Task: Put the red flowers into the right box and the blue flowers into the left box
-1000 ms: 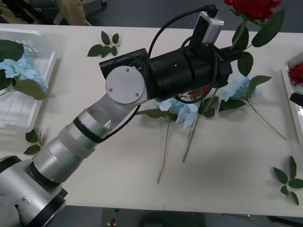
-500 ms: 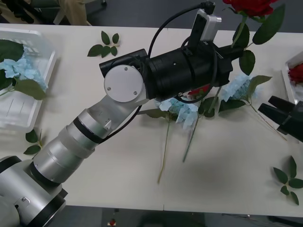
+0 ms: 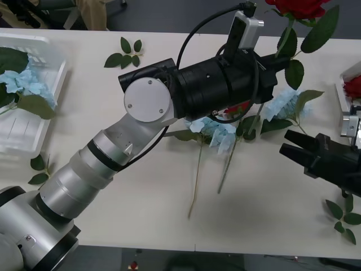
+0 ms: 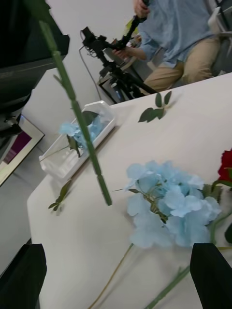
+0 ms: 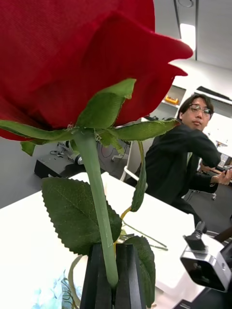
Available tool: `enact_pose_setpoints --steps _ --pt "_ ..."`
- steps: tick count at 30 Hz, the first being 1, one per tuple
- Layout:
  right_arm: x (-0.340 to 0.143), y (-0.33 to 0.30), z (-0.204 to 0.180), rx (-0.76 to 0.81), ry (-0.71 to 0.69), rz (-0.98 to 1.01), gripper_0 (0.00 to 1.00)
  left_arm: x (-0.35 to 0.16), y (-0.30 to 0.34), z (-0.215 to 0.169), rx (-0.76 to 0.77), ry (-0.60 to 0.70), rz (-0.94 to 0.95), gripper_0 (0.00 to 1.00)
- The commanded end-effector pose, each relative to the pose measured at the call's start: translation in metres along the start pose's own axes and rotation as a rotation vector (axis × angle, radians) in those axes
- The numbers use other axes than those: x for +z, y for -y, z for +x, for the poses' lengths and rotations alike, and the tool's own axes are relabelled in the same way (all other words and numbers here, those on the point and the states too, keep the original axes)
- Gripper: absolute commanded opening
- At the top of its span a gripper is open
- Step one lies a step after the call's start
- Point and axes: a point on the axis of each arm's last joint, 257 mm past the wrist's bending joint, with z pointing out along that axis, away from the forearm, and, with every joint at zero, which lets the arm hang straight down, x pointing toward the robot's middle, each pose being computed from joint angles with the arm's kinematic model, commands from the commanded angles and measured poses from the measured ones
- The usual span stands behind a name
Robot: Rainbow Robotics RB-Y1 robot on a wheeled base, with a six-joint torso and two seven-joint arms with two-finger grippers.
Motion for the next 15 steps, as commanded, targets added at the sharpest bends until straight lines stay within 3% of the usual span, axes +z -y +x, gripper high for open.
enact_pose_setpoints --steps 1,15 --pt "0.010 -0.013 -0.022 -0.042 0.044 -0.055 0.87 0.000 -0.002 -0.014 0.010 0.036 -0.012 0.00" --pt "0.050 -0.023 -0.021 -0.045 0.066 -0.094 0.87 0.000 -0.002 -0.014 0.010 0.036 -0.012 0.00"
